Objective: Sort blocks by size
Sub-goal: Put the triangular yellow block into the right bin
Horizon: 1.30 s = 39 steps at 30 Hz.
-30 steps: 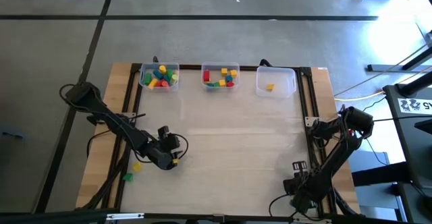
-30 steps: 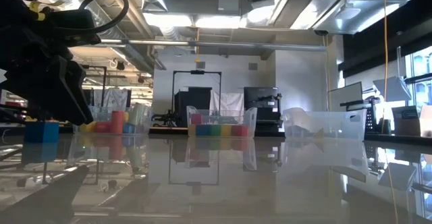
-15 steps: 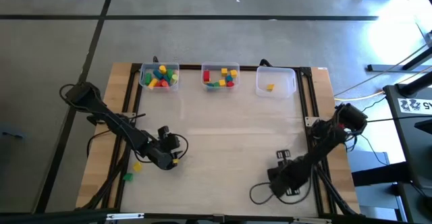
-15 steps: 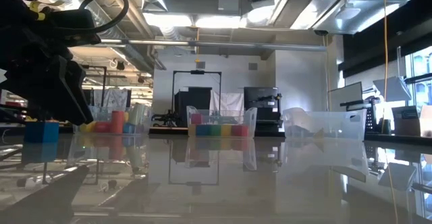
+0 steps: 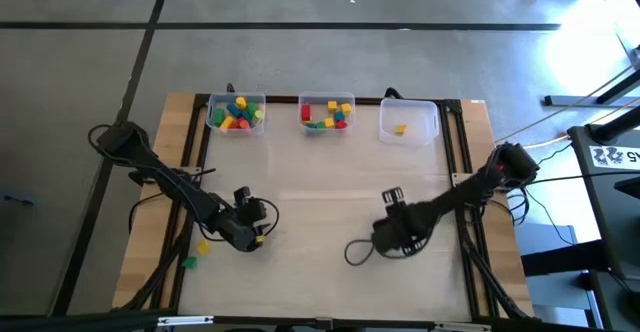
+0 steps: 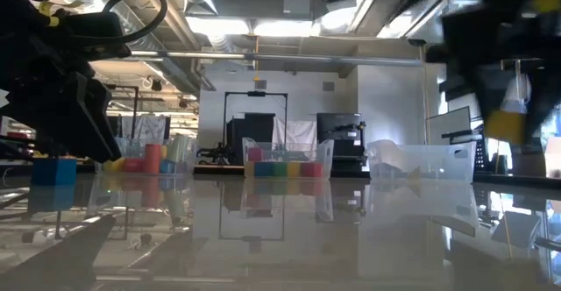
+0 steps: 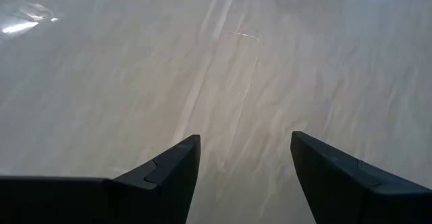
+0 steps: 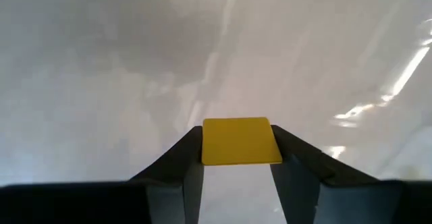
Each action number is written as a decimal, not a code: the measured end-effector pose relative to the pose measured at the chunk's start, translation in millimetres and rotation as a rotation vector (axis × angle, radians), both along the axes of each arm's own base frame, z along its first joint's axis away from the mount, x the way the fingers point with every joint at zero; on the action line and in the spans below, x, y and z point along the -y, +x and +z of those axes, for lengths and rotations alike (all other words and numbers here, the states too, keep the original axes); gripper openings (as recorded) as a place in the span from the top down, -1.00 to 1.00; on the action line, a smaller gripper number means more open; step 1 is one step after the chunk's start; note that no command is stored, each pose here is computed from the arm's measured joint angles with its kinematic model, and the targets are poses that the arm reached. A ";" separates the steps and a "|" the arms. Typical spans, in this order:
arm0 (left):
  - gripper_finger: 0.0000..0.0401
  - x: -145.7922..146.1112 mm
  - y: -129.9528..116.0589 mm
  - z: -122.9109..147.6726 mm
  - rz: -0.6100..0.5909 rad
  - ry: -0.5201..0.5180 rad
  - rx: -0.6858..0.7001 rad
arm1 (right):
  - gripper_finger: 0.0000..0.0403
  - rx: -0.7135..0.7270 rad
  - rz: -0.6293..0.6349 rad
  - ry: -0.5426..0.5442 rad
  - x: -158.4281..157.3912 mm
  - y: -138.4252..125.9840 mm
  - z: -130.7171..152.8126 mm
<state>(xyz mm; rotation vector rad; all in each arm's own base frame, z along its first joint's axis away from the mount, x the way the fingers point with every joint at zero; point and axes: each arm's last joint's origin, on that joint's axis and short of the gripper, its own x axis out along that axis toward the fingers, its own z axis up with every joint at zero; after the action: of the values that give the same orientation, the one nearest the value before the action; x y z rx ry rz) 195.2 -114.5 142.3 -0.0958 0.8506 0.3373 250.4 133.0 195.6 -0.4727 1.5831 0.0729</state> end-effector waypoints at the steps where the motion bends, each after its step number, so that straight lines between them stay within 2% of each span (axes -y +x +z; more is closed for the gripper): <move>1: -0.13 -0.1 0.0 -0.1 -0.001 0.001 -0.001 | 0.30 0.016 0.001 -0.008 5.4 1.9 3.9; 12: -0.13 -0.3 0.0 0.1 0.006 0.007 0.005 | 0.29 0.219 -0.078 -0.137 74.2 1.9 55.2; 21: -0.13 -0.5 0.2 0.3 0.026 0.000 0.016 | 0.29 0.239 -0.244 -0.266 148.4 -14.2 82.2; 29: -0.13 -0.5 0.1 0.3 0.034 -0.006 0.018 | 0.29 0.254 -0.427 -0.306 212.4 -19.6 77.0; 33: -0.13 -0.5 0.1 0.2 0.031 -0.004 0.018 | 0.29 0.320 -0.557 -0.330 242.9 -24.6 67.5; 39: -0.13 -0.5 0.2 0.3 0.031 -0.004 0.018 | 0.29 0.420 -0.672 -0.336 271.3 -31.1 51.3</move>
<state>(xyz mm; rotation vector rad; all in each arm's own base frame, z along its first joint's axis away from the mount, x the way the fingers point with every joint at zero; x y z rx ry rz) 195.3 -114.0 142.6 -0.1160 0.8330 0.3636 219.3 -138.3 246.9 -0.1731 1.2661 -0.7659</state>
